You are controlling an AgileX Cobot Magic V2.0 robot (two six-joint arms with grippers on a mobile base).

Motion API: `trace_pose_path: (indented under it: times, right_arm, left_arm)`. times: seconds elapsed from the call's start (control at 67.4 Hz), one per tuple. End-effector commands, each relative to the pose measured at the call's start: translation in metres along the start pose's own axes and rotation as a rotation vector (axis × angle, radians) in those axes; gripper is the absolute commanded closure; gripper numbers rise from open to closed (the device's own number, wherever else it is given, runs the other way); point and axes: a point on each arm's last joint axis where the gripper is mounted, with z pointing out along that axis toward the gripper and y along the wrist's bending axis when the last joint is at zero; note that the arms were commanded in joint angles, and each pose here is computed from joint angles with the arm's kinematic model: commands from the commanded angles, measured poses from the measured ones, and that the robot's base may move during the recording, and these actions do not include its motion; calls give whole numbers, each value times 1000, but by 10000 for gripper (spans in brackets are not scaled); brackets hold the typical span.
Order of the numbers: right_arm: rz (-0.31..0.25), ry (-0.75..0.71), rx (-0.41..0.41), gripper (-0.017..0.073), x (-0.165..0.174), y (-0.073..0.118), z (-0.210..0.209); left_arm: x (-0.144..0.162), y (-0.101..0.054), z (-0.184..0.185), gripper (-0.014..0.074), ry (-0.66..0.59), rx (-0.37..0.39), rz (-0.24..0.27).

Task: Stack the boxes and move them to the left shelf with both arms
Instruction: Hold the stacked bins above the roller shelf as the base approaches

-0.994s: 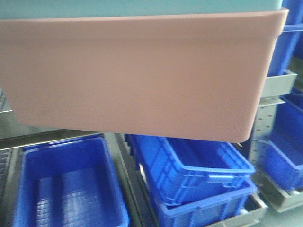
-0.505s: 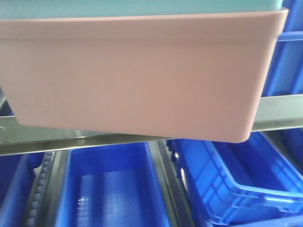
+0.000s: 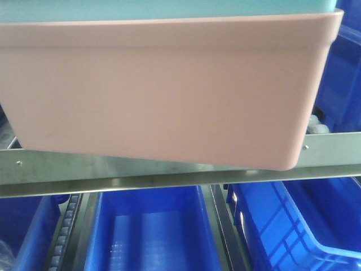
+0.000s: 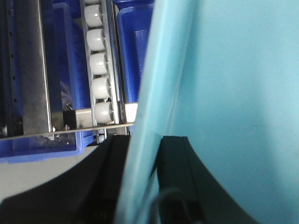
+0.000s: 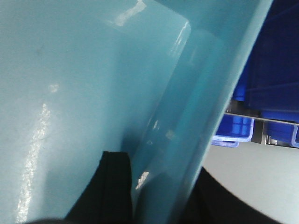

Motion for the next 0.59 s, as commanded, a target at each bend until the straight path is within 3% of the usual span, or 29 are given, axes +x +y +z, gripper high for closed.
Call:
trace_pose_path:
  times: [0.0, 0.579]
  right_arm:
    - [29, -248, -219, 503, -23, 17, -31]
    - [29, -248, -219, 503, -23, 17, -31]
  left_arm:
    - [-18, -22, -37, 596, -203, 256, -33]
    - [-18, -22, -37, 596, -203, 256, -33]
